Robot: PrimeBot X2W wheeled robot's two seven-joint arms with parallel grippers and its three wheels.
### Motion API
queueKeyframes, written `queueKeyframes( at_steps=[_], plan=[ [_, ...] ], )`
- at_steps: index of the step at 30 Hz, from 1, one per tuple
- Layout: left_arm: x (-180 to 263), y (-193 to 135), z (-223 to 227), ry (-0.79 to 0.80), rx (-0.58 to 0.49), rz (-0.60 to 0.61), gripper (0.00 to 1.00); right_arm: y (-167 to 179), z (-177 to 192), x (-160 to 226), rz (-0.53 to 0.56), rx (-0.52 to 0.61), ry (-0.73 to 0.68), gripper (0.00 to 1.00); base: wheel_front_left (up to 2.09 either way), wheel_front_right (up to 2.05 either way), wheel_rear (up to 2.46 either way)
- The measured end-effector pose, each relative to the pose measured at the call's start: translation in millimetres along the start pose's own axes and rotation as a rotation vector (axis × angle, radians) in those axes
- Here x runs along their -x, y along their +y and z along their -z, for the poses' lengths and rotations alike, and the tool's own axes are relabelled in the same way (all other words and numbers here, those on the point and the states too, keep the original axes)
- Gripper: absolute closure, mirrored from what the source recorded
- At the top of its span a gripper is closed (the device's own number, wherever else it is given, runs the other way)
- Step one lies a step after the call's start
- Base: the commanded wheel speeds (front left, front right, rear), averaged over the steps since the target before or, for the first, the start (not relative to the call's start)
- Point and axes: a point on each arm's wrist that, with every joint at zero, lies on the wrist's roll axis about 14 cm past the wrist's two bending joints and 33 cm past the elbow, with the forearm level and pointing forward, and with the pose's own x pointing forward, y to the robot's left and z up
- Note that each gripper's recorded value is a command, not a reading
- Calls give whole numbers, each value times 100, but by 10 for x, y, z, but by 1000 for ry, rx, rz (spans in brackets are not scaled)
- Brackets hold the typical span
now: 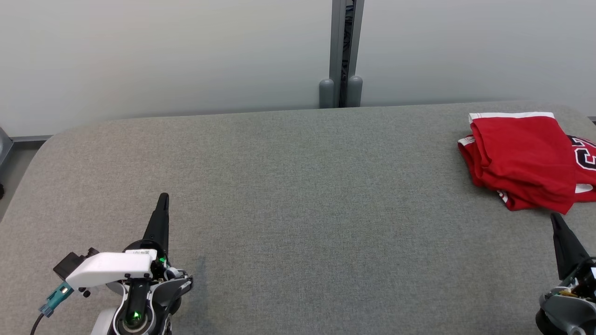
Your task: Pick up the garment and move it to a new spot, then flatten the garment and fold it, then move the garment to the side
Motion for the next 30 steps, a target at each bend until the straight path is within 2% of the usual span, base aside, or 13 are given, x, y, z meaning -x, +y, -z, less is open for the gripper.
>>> queueKeyframes(
  at_steps=[30],
  plan=[
    [0,0,0,0,0,0,100,-3,8,1,0,-4,3,100,0,0,0]
  ],
)
